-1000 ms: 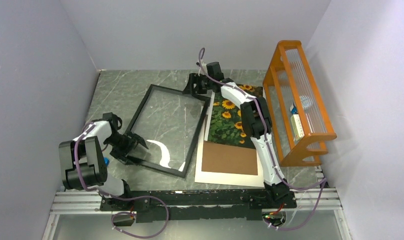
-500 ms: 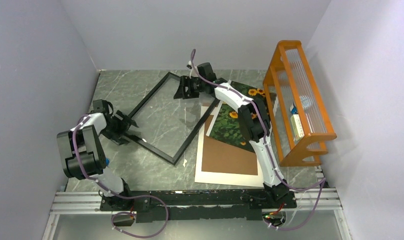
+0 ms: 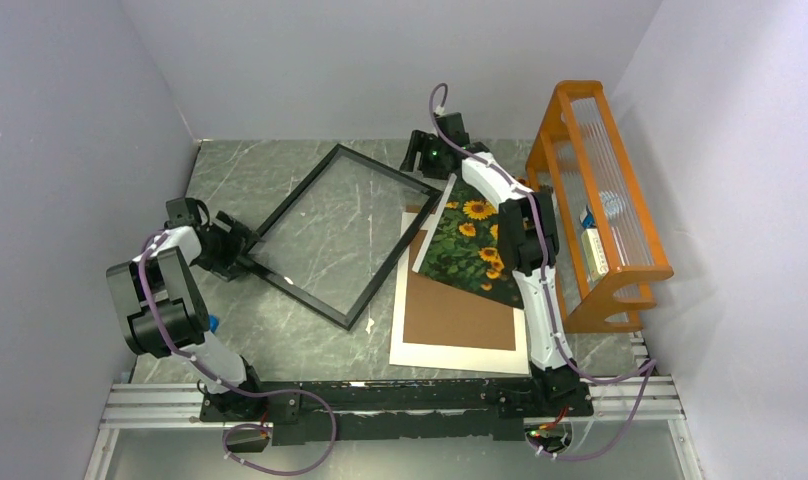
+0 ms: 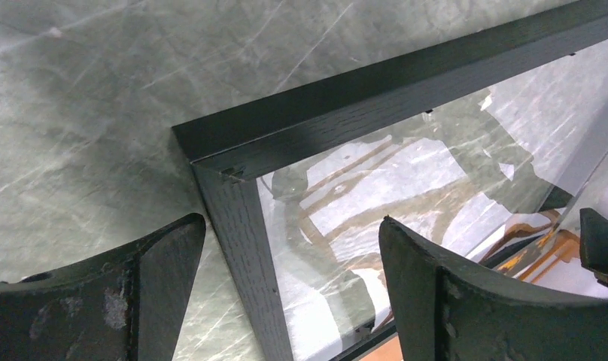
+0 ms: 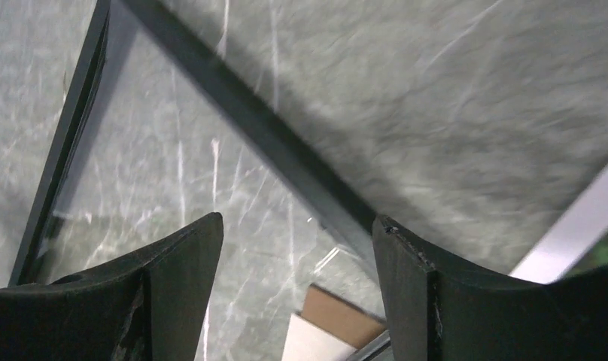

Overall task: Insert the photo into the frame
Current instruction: Adjust the photo frame at the center of the board.

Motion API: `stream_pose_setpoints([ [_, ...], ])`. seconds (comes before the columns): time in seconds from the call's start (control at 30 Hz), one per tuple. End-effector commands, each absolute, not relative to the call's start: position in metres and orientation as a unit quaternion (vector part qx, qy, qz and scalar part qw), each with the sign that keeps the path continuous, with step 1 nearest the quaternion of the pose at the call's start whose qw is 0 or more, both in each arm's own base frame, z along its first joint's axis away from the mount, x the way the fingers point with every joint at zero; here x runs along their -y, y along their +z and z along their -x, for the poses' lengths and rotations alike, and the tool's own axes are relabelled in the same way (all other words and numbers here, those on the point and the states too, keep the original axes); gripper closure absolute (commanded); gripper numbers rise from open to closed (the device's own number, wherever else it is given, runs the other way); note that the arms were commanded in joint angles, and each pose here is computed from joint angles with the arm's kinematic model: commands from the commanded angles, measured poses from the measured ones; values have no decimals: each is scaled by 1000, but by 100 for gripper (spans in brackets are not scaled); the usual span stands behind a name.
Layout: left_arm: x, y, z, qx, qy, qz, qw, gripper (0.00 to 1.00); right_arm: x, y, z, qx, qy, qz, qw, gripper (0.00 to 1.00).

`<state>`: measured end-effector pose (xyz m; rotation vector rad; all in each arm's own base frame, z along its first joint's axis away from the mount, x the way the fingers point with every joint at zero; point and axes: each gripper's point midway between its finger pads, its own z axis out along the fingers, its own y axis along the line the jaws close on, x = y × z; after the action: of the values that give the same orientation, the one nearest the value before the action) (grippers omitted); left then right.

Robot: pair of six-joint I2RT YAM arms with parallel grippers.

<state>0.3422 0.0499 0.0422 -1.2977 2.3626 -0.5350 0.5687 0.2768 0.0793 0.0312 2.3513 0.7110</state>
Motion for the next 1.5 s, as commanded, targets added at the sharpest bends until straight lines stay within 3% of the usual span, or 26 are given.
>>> stream_pose_setpoints([
  [0.0, -43, 43, -349, -841, -219, 455, 197, 9, -258, 94, -595, -899, 237, -36, 367, 23],
  [0.17, -38, 37, -343, -841, -225, 458, 181, 9, -263, 78, -592, -906, 257, -17, 337, 23],
  [0.57, -69, 42, -371, -839, -203, 459, 208, 9, -289, 56, -534, -912, 329, 35, 244, 23],
  [0.9, -109, 52, -422, -827, -208, 450, 265, 9, -333, 71, -477, -884, 408, 95, 206, 25],
  [1.3, -98, 26, -450, -834, -277, 413, 238, 13, -359, 78, -394, -877, 415, 163, 179, 28],
  [1.47, -107, 18, -439, -847, -234, 420, 226, 13, -346, 76, -400, -892, 369, 164, 205, 28],
])
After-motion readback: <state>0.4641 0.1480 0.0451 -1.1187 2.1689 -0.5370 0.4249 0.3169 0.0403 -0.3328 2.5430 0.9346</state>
